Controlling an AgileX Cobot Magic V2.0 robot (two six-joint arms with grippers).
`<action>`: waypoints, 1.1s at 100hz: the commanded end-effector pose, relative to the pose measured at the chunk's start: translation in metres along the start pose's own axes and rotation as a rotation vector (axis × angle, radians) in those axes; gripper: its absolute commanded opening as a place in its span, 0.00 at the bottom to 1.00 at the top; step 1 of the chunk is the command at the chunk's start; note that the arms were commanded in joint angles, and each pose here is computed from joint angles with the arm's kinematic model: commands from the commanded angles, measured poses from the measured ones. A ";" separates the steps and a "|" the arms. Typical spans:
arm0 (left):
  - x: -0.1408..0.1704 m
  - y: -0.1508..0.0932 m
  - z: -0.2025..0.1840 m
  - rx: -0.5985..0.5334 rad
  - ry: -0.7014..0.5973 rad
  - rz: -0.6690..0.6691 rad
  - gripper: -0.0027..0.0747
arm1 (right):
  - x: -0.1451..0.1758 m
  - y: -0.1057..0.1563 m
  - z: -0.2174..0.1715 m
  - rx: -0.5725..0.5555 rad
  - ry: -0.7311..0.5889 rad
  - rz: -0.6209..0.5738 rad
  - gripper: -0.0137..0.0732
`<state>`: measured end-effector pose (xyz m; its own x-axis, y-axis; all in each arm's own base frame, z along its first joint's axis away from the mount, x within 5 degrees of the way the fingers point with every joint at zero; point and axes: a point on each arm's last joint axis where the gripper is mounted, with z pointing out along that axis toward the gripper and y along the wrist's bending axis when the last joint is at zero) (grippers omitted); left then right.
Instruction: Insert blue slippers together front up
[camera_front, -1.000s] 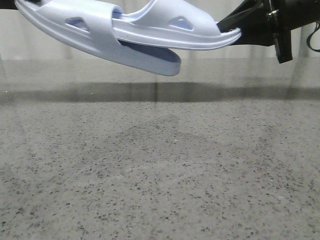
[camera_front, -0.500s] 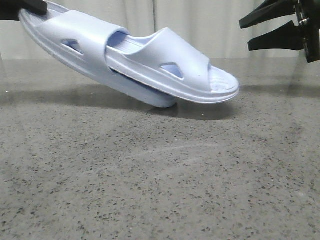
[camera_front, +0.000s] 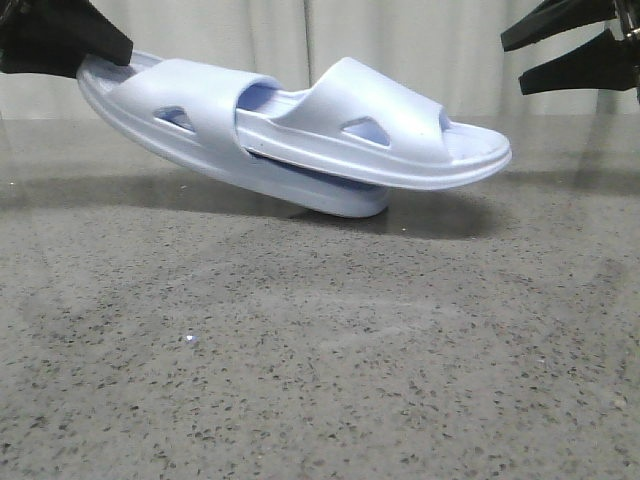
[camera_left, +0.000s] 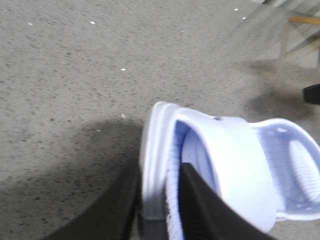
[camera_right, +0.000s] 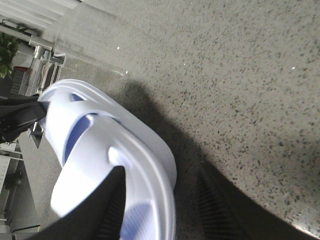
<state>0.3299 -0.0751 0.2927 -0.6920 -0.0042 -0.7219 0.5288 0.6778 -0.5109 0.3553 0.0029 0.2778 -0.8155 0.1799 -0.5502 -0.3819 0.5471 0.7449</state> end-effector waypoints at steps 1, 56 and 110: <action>-0.013 -0.011 -0.009 -0.012 -0.061 0.046 0.55 | -0.007 0.032 -0.017 -0.120 -0.011 -0.061 0.48; -0.016 -0.011 -0.051 -0.118 -0.061 0.191 0.10 | -0.005 0.053 -0.030 -0.085 -0.008 -0.146 0.06; -0.029 -0.105 -0.162 -0.454 -0.515 0.511 0.05 | 0.011 0.120 -0.083 0.292 -0.368 -0.437 0.06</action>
<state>0.2298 -0.0318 0.4241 -0.1502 0.1440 -0.9781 0.4610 0.8854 0.0595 0.2835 0.0045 0.3669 -0.5273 0.1022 -0.8435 -0.4909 0.7736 0.4006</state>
